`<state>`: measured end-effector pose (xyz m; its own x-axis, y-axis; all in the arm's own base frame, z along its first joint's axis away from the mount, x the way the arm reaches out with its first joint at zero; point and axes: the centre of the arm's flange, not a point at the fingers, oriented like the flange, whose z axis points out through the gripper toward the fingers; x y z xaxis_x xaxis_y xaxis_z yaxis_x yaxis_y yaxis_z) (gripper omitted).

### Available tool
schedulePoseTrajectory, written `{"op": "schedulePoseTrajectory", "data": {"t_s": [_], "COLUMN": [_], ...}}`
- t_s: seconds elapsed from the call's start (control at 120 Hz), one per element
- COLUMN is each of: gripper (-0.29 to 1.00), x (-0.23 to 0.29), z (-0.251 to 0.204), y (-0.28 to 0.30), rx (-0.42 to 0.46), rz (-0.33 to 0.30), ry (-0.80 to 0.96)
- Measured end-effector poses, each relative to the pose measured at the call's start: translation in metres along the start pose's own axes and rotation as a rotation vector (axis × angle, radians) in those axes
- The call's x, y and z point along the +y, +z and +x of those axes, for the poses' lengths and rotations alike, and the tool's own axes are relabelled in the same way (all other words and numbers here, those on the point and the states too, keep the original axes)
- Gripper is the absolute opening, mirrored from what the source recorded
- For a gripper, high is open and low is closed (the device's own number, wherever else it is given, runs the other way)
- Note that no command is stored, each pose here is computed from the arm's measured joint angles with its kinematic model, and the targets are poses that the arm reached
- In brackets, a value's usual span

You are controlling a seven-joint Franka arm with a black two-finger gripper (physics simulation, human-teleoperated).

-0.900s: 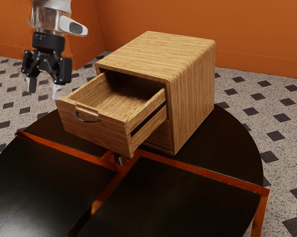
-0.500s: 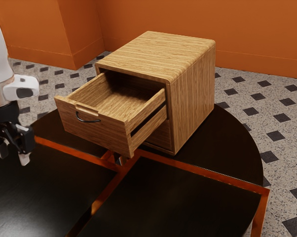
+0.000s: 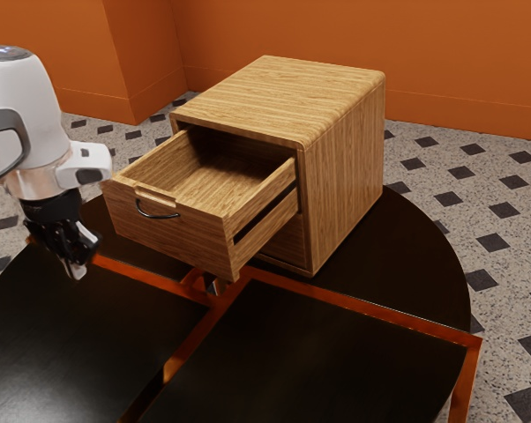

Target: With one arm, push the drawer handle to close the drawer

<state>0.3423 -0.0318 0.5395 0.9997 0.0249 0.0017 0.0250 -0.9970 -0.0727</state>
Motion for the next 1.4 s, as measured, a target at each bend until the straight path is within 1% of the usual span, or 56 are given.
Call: {"op": "schedulePoseTrajectory", "data": {"t_s": [0.075, 0.283, 0.367, 0.55, 0.758, 0.95, 1.4], "gripper": [-0.05, -0.07, -0.08, -0.08, -0.08, -0.08, -0.08], "x": [-0.007, -0.008, -0.007, -0.006, -0.011, -0.01, 0.001], "z": [0.016, 0.073, 0.091, 0.105, 0.136, 0.156, 0.24], "y": [0.002, -0.003, 0.0, 0.01, 0.021, 0.023, 0.03], "rx": [0.023, 0.096, 0.103, 0.101, 0.1, 0.13, 0.191], "rz": [-0.015, -0.031, -0.037, -0.046, -0.054, -0.053, -0.058], "ry": [-0.004, 0.029, 0.043, 0.064, 0.073, 0.089, 0.129]}}
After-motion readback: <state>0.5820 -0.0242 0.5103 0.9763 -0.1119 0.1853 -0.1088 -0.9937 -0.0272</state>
